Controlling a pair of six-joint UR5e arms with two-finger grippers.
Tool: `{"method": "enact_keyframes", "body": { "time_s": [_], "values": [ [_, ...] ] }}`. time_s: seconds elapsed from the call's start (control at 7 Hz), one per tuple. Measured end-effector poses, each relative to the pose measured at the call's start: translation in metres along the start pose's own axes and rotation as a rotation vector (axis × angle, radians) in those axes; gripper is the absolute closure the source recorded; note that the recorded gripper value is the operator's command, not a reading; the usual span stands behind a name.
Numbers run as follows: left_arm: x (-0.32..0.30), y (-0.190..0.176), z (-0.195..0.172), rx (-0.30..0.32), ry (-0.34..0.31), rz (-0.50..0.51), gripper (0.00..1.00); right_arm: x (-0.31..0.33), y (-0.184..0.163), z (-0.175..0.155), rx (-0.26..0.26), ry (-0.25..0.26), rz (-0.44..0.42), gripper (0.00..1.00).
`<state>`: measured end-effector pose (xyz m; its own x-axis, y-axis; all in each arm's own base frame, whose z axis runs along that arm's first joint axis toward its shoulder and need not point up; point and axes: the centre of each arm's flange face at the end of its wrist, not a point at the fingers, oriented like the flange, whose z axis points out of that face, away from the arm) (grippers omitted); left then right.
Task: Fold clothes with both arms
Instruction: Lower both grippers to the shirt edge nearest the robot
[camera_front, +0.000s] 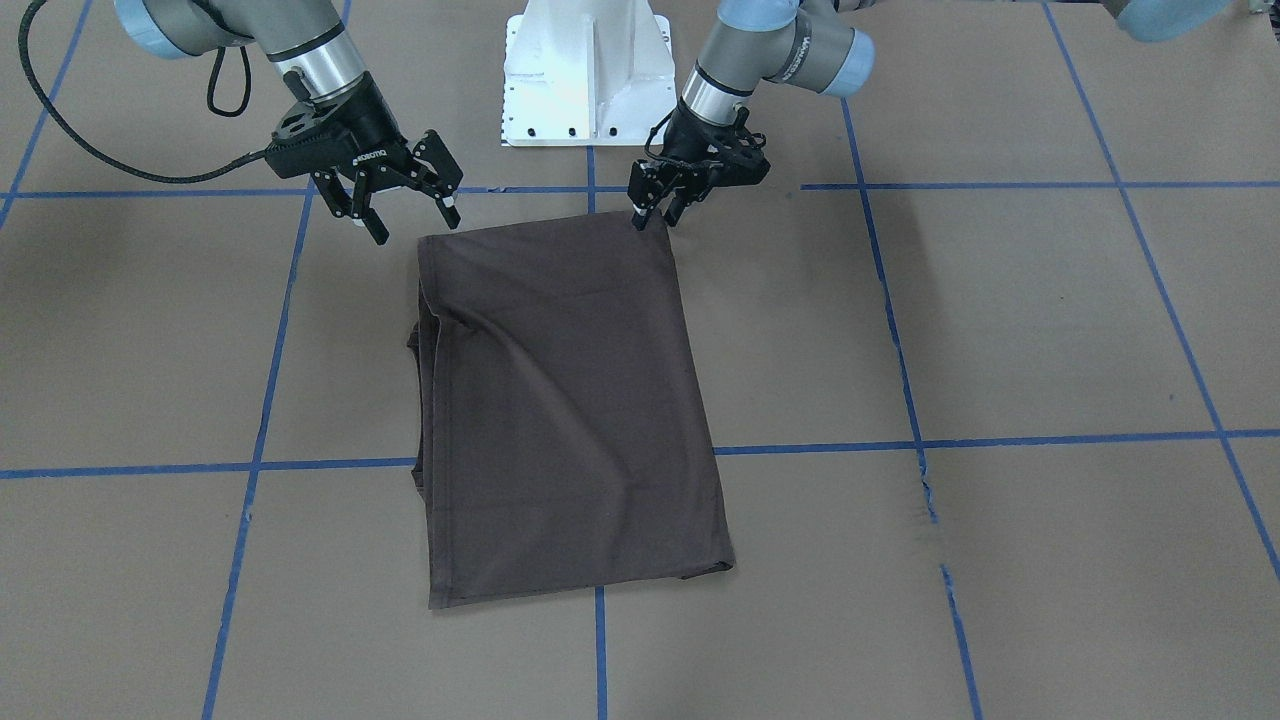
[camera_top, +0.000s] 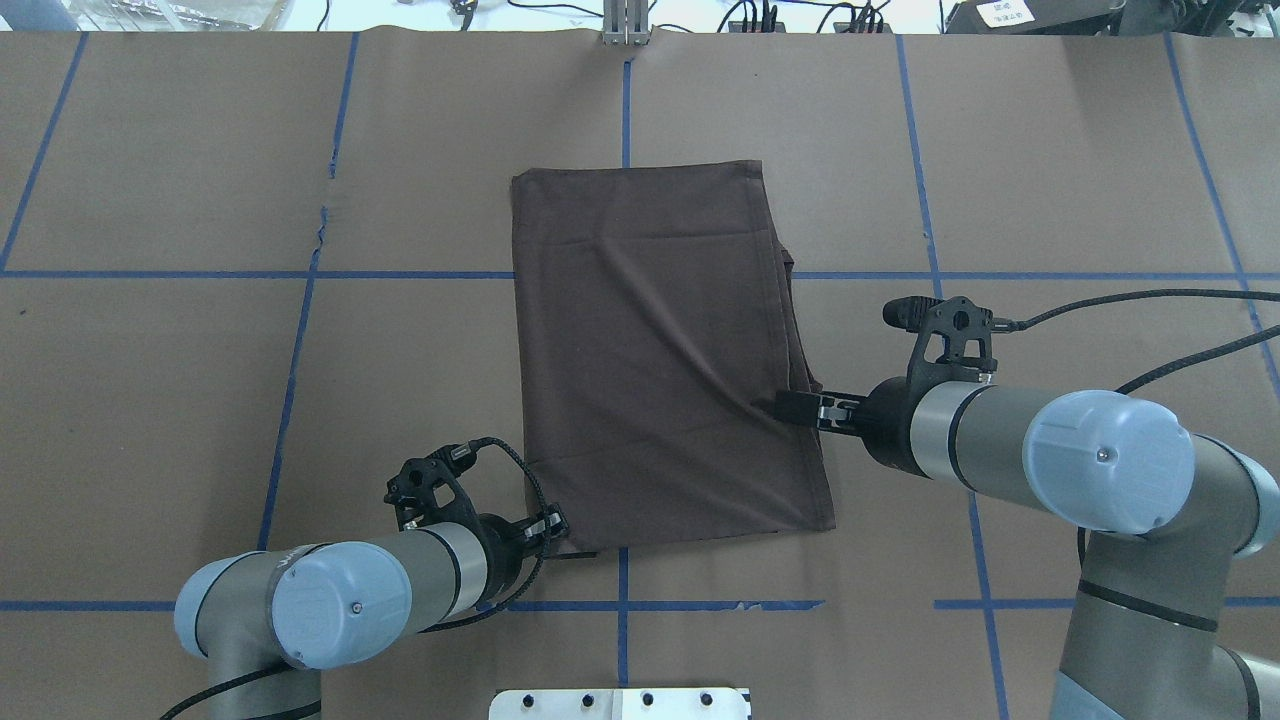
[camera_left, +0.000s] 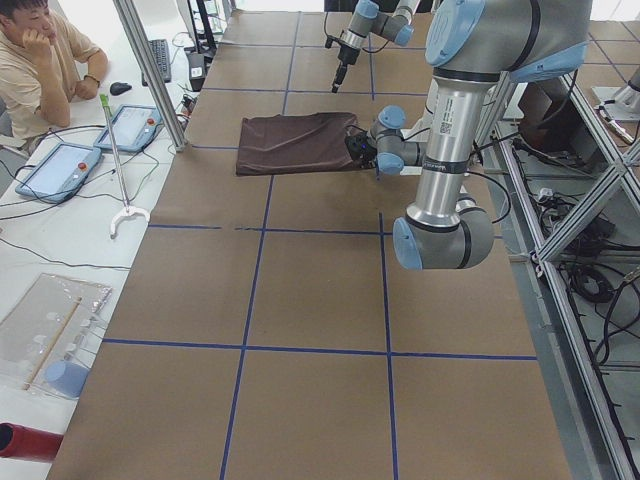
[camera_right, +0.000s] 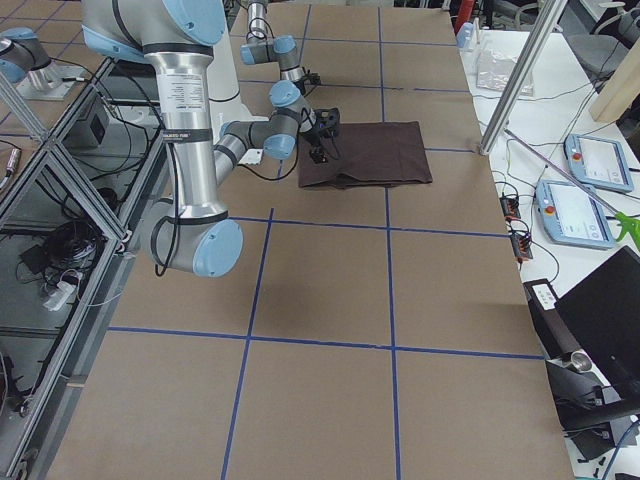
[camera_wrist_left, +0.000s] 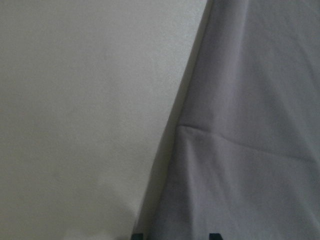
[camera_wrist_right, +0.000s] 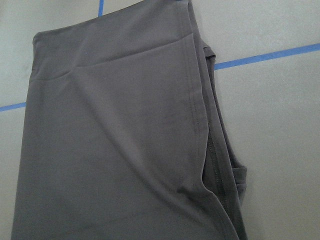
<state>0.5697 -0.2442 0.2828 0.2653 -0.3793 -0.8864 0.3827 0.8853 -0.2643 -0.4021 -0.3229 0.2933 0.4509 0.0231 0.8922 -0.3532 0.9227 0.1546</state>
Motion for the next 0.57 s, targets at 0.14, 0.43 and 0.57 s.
{"method": "enact_keyframes", "body": {
  "time_s": [0.14, 0.43, 0.57],
  "values": [
    [-0.0009, 0.0046, 0.0004, -0.007, -0.002, 0.003, 0.57, 0.0000, 0.0000, -0.0001, 0.000, 0.000, 0.000, 0.00],
    [-0.0023, 0.0111, 0.0009, -0.016, -0.004, 0.007, 0.60, 0.0002, 0.0000, 0.0003, 0.000, 0.001, 0.000, 0.00],
    [-0.0024, 0.0132, 0.0008, -0.020, -0.004, 0.008, 0.94, 0.0002, 0.0000, 0.0003, 0.001, 0.001, 0.000, 0.00]
  ]
}}
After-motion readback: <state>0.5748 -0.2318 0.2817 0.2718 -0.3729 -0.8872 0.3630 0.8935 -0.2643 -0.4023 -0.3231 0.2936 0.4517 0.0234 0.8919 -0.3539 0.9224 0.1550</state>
